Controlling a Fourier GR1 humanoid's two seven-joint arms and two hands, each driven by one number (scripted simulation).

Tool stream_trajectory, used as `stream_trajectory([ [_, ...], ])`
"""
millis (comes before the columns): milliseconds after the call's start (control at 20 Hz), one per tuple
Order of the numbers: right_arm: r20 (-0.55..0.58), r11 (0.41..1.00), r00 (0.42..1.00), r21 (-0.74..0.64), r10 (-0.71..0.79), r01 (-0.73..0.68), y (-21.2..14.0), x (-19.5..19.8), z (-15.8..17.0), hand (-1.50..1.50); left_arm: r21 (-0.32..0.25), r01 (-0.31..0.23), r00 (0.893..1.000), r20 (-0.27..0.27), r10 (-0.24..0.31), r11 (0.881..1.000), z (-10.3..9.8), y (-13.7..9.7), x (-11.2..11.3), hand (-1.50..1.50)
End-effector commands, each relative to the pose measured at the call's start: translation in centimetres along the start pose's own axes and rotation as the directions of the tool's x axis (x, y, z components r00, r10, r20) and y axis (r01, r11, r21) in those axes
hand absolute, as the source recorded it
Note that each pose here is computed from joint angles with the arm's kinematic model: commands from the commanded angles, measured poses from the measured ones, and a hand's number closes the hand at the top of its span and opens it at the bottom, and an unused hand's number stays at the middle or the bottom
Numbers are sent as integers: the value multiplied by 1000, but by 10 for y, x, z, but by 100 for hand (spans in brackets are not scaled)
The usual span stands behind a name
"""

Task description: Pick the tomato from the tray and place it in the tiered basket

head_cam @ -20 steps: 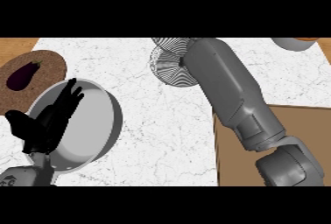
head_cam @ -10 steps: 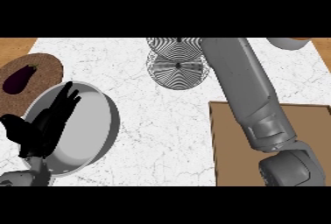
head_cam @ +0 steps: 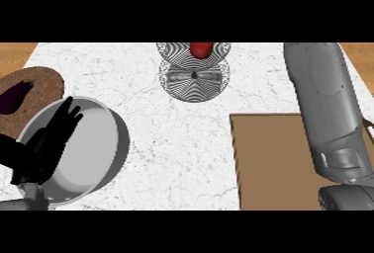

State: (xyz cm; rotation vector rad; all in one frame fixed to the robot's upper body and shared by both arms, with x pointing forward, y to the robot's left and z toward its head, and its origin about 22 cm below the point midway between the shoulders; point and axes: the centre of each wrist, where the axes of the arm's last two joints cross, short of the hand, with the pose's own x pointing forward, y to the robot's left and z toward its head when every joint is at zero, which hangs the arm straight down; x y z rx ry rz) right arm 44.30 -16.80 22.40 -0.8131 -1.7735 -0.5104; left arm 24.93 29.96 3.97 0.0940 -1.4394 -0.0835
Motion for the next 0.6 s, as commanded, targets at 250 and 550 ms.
stream_trajectory([
  [250,27,998,999,-60,18,-17,-129,-11,-39,-150,14,-14,998,-62,15,1000,8,-1,-21,0],
  [550,46,998,998,-39,44,-43,-200,2,-30,-150,-12,-11,1000,-21,11,1000,0,-18,-3,0],
])
